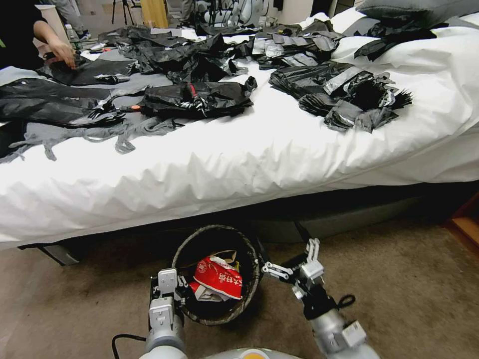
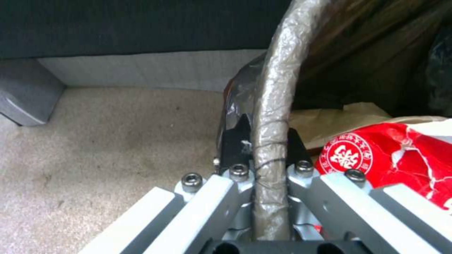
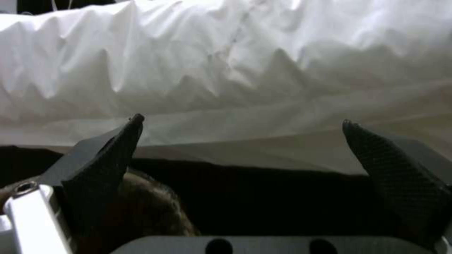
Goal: Pick up the trash bin, then pick up the garbage from the floor and place it into the trash bin.
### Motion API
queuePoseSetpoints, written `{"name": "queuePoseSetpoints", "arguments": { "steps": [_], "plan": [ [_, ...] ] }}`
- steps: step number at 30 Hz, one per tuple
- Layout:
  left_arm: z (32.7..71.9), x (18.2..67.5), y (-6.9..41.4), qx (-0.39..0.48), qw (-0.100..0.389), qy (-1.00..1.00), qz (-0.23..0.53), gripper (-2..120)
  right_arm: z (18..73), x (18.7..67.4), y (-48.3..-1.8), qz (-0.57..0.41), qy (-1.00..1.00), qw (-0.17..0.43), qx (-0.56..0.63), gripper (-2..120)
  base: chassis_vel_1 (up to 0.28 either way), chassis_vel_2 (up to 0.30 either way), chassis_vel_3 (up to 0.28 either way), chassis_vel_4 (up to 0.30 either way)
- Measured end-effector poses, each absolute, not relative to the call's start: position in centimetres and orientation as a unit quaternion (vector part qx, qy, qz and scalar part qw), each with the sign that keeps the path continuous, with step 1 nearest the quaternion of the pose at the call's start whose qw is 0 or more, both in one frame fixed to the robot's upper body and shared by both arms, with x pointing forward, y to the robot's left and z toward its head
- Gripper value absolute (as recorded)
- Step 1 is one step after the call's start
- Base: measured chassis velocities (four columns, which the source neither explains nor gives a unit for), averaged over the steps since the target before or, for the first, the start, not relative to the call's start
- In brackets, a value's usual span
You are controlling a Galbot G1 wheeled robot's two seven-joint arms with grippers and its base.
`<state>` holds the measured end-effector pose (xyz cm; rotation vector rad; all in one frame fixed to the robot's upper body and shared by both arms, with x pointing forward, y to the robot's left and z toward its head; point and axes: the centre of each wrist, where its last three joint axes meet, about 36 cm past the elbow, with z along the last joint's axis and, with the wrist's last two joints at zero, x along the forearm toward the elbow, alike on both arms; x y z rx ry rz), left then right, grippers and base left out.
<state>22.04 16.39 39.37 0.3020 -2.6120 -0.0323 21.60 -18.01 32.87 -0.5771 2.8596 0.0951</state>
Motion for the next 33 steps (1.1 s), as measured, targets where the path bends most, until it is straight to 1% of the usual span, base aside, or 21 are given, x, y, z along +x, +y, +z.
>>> {"name": "queuePoseSetpoints", "arguments": {
  "steps": [6,15,22,33],
  "plan": [
    [39.5,21.9,16.3,0.111,0.255,-0.961,-0.009,0,32.6,21.6,-18.1,0.033,0.974,0.111,-0.193,100,0.0,0.0,0.0,0.0],
    [40.1,21.5,16.5,0.113,0.253,-0.961,-0.008,0,32.5,23.0,-18.8,0.025,0.975,0.119,-0.186,100,0.011,0.012,0.011,0.012],
    [40.1,21.4,16.5,0.113,0.253,-0.961,-0.01,0,32.7,23.4,-18.7,0.028,0.977,0.124,-0.173,100,0.076,0.073,0.061,0.06],
    [40.0,21.1,16.6,0.114,0.256,-0.96,-0.013,0,33.2,24.2,-19.1,0.026,0.976,0.137,-0.167,100,0.105,0.104,0.108,0.097]
  ]
}}
